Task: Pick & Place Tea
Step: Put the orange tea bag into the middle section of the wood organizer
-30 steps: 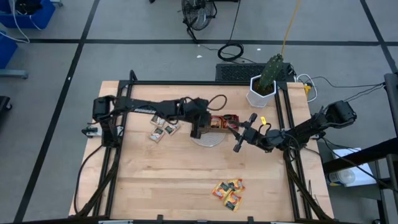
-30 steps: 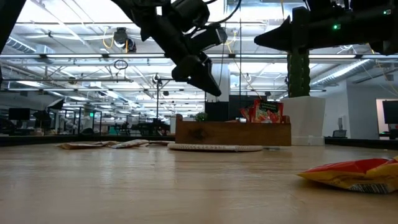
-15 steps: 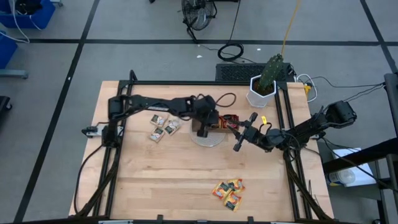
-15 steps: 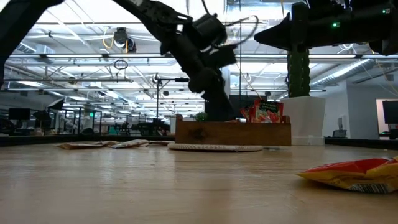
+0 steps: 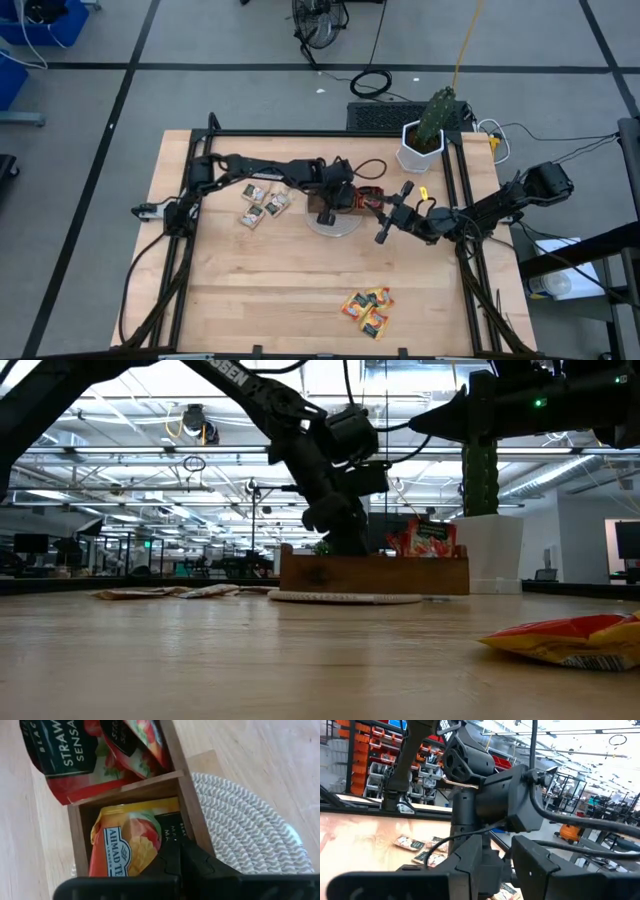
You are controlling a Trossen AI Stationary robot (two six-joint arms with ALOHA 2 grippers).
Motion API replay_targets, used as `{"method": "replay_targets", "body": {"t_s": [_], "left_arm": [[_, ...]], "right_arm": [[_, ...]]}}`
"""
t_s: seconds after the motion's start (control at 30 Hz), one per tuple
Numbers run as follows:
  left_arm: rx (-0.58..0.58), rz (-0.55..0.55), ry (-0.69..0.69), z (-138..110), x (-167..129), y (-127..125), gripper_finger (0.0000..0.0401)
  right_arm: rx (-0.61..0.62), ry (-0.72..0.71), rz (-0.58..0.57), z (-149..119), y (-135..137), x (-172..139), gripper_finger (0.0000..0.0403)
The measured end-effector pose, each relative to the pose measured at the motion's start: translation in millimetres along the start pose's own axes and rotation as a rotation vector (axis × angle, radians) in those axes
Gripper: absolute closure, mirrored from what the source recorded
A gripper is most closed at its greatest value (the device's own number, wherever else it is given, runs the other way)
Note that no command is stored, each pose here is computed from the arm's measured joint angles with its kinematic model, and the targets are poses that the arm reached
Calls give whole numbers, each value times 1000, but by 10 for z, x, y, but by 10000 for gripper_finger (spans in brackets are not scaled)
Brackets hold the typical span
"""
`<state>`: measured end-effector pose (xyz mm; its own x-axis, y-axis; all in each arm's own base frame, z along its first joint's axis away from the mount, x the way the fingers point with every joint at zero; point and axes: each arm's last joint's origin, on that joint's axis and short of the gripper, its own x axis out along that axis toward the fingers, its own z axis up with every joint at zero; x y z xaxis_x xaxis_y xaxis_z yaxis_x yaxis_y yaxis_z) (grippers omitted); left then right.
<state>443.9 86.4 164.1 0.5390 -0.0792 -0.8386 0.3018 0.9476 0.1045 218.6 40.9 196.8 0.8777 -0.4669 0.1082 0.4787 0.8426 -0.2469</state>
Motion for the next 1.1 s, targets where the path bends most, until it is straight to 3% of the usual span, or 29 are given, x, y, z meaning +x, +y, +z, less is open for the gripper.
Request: {"method": "replay_targets", "body": {"t_s": [0.4, 0.77, 1.1], "left_arm": [[-78, 22, 51, -86, 92, 37, 401], [-97, 296, 126, -35, 159, 8, 401], [-54, 411, 170, 42, 151, -120, 400]], "right_arm": [[-1, 0, 0, 0, 0, 0, 309], [-10, 4, 2, -5, 2, 0, 309], [-11, 5, 2, -6, 2, 0, 309]]}}
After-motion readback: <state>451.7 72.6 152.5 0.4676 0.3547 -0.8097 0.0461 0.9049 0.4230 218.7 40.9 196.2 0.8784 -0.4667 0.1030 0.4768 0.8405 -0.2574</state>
